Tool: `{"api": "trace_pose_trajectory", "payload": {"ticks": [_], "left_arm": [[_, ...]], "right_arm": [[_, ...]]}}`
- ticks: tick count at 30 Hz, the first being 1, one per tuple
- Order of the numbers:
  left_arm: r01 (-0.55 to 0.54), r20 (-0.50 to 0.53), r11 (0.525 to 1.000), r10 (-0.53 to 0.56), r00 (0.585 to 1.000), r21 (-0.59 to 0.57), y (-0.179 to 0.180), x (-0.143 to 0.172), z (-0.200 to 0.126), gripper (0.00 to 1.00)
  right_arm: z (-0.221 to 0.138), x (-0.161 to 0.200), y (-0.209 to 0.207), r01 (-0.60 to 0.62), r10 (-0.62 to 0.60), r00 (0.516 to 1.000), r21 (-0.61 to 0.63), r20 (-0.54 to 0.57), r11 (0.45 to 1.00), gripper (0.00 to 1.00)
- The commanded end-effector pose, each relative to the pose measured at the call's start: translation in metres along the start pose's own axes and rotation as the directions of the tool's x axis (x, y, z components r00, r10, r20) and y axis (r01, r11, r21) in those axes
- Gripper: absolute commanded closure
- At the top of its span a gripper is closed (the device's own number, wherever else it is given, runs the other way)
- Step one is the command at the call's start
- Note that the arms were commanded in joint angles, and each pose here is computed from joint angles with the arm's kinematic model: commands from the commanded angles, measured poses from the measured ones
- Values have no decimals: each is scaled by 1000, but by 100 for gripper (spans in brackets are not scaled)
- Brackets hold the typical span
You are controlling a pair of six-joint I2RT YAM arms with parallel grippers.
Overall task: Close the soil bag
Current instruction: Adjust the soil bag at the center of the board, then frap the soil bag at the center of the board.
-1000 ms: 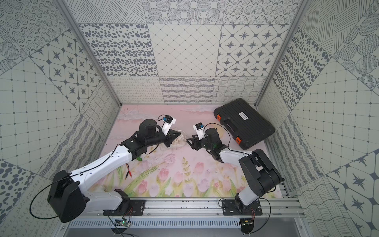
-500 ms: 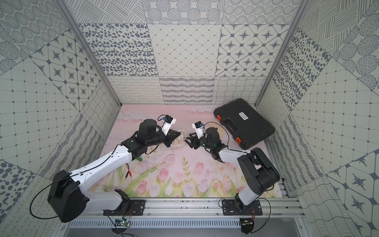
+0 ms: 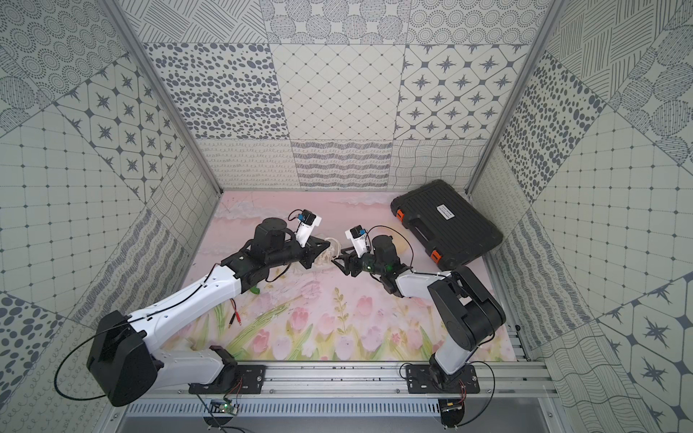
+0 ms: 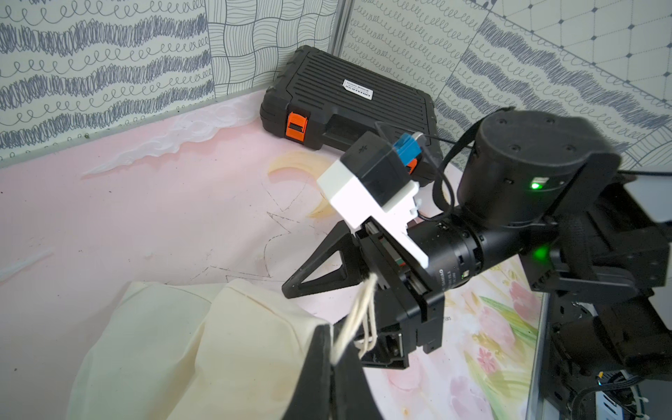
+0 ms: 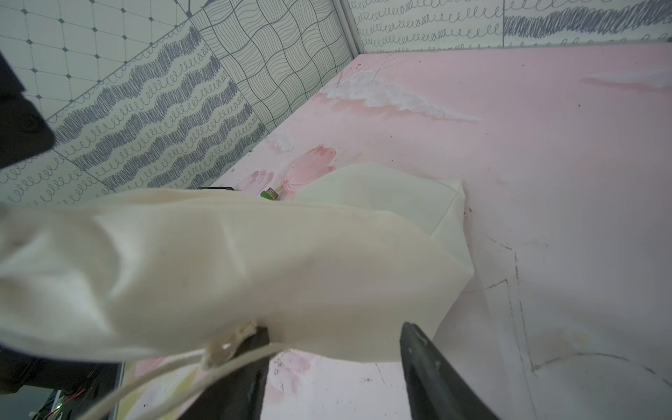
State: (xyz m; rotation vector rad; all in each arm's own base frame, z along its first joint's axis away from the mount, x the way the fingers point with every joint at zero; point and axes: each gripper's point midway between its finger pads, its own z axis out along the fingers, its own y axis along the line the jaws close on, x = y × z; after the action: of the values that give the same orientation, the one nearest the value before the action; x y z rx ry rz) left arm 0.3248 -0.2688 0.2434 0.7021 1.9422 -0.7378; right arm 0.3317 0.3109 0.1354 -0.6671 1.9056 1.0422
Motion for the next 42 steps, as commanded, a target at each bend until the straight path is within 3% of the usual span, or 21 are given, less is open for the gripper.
{"api": "trace_pose_trajectory", "payload": {"ticks": [1,7,13,17,22,29,31,42], "left_arm": [[13,34,1000,-14,999,20,-3,-7,-4,100],[12,33,1000,-13,999,12,-3,-5,-9,100],[21,24,1000,-21,999,-8,1,-1,-7,100],[24,13,1000,-24,1000,-16,4,1,-4,100],[26,12,999,-25,1000,-20,4,0,-5,100],[23,20,1000,-23,1000,11,-3,-2,-9,100],[19,21,999,-20,1000,34,-7,-2,-10,100],[20,42,998,-23,999,60,-15,-4,-20,100]], "right_arm": [[11,-18,-11,1,-4,999,58,53,998,38],[10,-30,-23,-16,0,992,128,127,992,39],[3,-39,11,38,-40,986,13,163,999,40],[-6,-46,22,61,-60,979,3,194,998,40],[-14,-53,16,66,-80,969,67,234,996,41],[-23,-63,-14,14,-84,958,246,276,969,57],[-27,-67,-14,24,-102,953,264,287,964,58],[-11,-64,5,34,-70,964,142,257,989,55]]}}
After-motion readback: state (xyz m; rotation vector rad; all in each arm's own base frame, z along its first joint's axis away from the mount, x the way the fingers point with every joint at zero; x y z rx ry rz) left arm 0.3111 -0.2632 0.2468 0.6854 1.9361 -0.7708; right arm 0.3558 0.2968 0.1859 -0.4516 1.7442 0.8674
